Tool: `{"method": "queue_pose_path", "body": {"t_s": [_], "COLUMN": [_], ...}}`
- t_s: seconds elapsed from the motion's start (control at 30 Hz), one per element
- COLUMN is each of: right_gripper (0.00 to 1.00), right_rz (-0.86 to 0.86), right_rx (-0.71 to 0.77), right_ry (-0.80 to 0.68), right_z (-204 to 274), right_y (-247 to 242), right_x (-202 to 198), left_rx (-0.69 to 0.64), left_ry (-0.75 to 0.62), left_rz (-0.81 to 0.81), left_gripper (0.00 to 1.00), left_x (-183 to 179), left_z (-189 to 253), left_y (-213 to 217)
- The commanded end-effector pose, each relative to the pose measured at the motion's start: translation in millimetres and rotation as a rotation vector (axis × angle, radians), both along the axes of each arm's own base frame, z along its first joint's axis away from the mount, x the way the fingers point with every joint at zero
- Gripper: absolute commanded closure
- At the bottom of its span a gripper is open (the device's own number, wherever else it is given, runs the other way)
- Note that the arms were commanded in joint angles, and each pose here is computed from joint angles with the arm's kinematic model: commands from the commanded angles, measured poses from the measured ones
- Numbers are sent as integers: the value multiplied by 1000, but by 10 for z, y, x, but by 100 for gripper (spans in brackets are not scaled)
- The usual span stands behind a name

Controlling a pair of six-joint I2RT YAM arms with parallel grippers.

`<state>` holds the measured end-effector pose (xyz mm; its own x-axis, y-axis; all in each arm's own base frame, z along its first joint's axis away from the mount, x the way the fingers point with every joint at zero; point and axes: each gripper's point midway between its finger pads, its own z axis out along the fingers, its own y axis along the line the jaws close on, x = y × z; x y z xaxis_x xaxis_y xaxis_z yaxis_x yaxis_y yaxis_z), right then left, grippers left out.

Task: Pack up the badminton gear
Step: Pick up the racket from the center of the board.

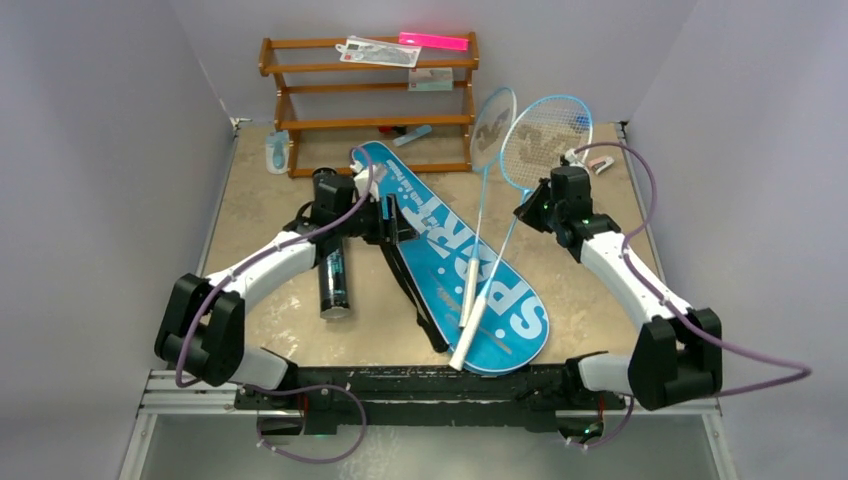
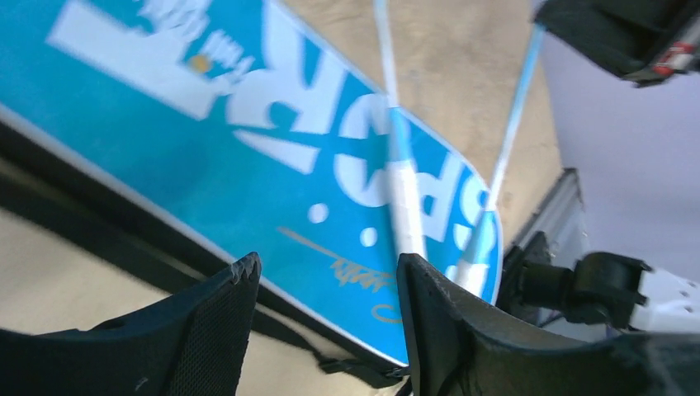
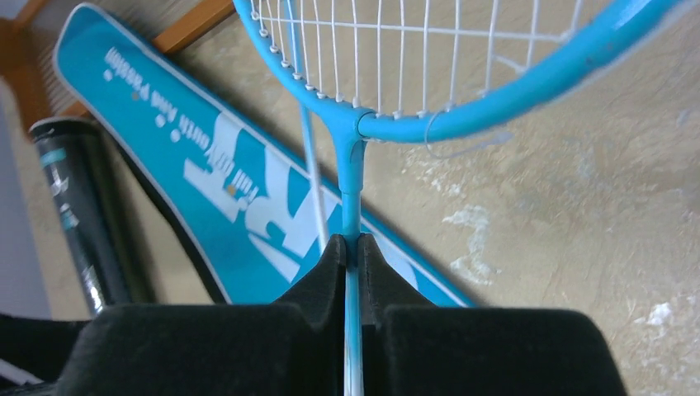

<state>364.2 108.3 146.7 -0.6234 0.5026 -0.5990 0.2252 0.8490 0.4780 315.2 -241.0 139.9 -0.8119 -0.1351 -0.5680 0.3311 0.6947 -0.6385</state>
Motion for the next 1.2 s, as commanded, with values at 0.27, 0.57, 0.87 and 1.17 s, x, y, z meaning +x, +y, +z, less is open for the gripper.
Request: {"method": "queue_pose_path", "body": {"t_s": [0.27, 0.57, 0.87, 1.17], "right_gripper": [100, 100, 100, 100], "right_rz": [-49, 176, 261, 321], "right_rx": [43, 246, 373, 453], "right_ry": [-77, -253, -354, -395], "right_z": [254, 762, 1193, 1390], "right_y": [-77, 386, 580, 694], "right_x": [-258, -316, -377, -454], "left_rx": [-277, -325, -356, -358], "left_ry": [-240, -328, -341, -331], "left_rz": [-307, -445, -488, -504], "left_gripper": [38, 37, 41, 46], "left_x": [-249, -335, -282, -295], "left_z": [843, 1064, 1192, 1169], "left_y": [-961, -1348, -1694, -1785]}}
